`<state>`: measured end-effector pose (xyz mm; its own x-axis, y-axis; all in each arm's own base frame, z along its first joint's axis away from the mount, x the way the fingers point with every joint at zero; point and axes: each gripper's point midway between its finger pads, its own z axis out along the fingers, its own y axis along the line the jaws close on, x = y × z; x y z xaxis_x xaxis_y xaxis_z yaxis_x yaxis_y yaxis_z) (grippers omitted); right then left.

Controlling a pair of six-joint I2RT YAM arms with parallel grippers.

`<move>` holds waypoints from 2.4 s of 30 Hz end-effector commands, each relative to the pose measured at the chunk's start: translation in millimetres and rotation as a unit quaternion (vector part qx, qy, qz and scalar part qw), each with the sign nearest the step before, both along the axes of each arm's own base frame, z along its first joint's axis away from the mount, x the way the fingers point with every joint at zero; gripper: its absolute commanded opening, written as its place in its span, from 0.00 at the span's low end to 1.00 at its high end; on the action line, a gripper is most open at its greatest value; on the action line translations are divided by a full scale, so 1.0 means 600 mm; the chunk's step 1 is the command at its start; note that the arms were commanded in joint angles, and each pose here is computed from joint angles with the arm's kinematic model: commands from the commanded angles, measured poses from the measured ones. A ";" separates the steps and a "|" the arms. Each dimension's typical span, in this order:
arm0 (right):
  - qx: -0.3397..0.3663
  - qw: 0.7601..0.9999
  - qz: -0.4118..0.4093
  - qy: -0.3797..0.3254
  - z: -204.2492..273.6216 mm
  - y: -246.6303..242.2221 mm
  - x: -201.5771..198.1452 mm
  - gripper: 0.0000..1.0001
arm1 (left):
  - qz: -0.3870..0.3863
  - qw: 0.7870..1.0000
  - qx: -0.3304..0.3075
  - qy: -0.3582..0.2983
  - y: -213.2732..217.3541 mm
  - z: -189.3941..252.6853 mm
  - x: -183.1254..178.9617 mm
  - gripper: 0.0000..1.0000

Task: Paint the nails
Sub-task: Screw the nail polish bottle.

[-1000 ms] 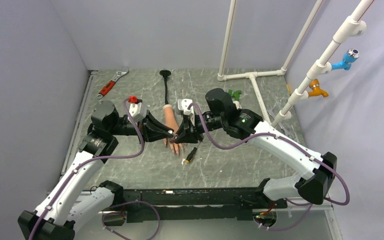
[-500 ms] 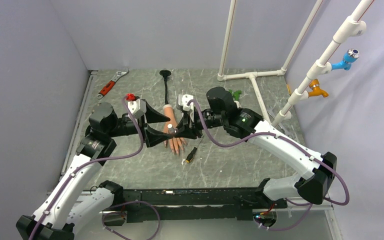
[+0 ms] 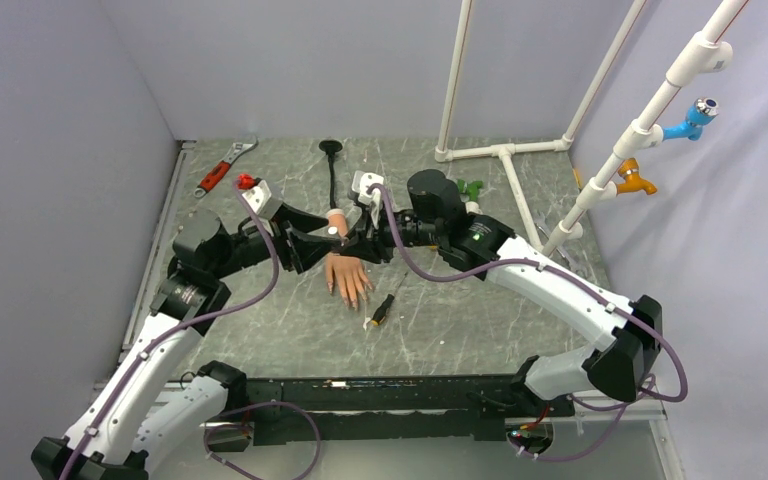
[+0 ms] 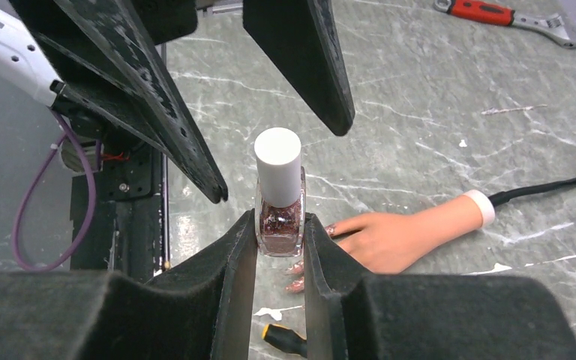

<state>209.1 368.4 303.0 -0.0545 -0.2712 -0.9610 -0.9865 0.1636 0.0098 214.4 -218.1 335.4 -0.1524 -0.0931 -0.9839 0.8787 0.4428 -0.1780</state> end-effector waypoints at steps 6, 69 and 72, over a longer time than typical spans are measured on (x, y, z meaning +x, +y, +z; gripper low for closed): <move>0.036 0.999 0.001 -0.016 0.043 0.016 0.004 0.00 | 0.010 0.999 -0.043 -0.024 0.000 0.034 0.000 0.51; 0.023 0.987 0.160 -0.007 0.036 -0.007 -0.094 0.00 | -0.187 0.981 0.041 -0.041 -0.040 -0.003 -0.087 0.54; 0.023 0.988 0.154 -0.008 0.034 -0.006 -0.089 0.00 | -0.115 0.992 0.046 -0.034 -0.030 -0.003 -0.052 0.71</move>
